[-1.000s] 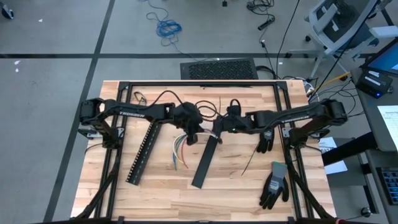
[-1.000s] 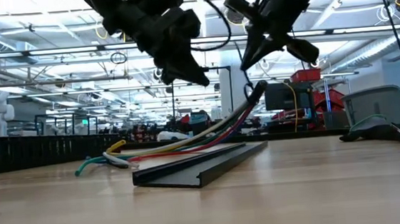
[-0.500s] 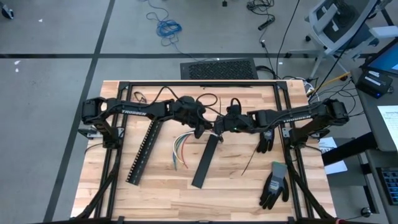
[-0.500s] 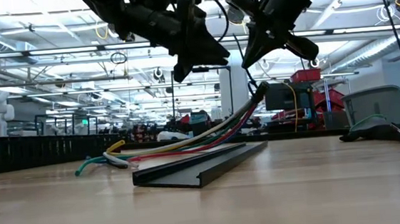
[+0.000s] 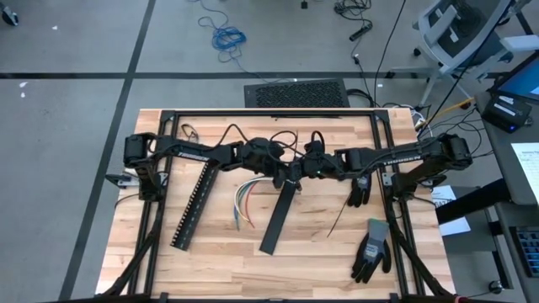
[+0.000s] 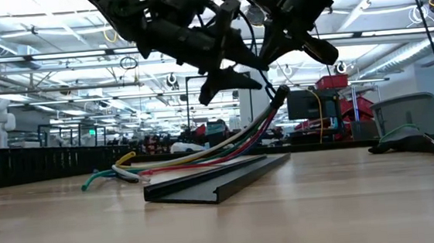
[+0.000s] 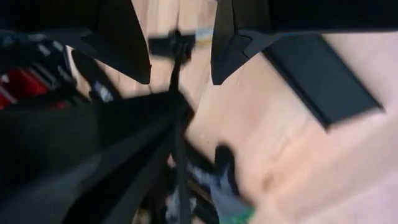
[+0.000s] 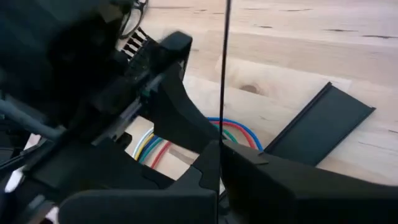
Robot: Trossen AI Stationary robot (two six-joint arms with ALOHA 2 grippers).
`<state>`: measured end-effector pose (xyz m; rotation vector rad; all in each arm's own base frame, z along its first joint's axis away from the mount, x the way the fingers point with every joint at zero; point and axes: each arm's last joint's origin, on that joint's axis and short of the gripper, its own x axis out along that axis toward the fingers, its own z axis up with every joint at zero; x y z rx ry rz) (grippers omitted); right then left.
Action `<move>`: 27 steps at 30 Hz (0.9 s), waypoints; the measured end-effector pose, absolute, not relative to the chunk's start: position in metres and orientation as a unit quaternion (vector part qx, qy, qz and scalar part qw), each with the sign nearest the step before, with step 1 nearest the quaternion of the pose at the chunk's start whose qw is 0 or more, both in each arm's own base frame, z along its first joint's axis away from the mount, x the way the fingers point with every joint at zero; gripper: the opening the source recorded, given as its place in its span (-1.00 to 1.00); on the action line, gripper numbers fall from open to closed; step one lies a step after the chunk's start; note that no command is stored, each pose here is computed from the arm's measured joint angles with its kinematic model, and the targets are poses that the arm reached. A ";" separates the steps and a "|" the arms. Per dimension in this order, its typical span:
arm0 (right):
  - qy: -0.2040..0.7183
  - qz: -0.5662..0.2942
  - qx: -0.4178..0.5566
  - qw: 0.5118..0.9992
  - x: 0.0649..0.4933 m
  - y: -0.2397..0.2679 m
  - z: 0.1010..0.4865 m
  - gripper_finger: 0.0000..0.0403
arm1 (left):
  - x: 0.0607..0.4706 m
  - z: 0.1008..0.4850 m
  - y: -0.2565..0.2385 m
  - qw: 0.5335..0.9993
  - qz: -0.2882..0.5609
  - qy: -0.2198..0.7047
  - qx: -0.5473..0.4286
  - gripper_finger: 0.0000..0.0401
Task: Ziptie cables
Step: Wrap the black zip tie around the cables
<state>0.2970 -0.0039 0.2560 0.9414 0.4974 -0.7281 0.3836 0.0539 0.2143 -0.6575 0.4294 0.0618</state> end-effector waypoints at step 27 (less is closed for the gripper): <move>0.173 -0.347 0.433 0.814 0.298 -0.010 0.268 -1.00 | 0.389 0.207 0.027 0.934 0.177 0.178 -0.254 -0.78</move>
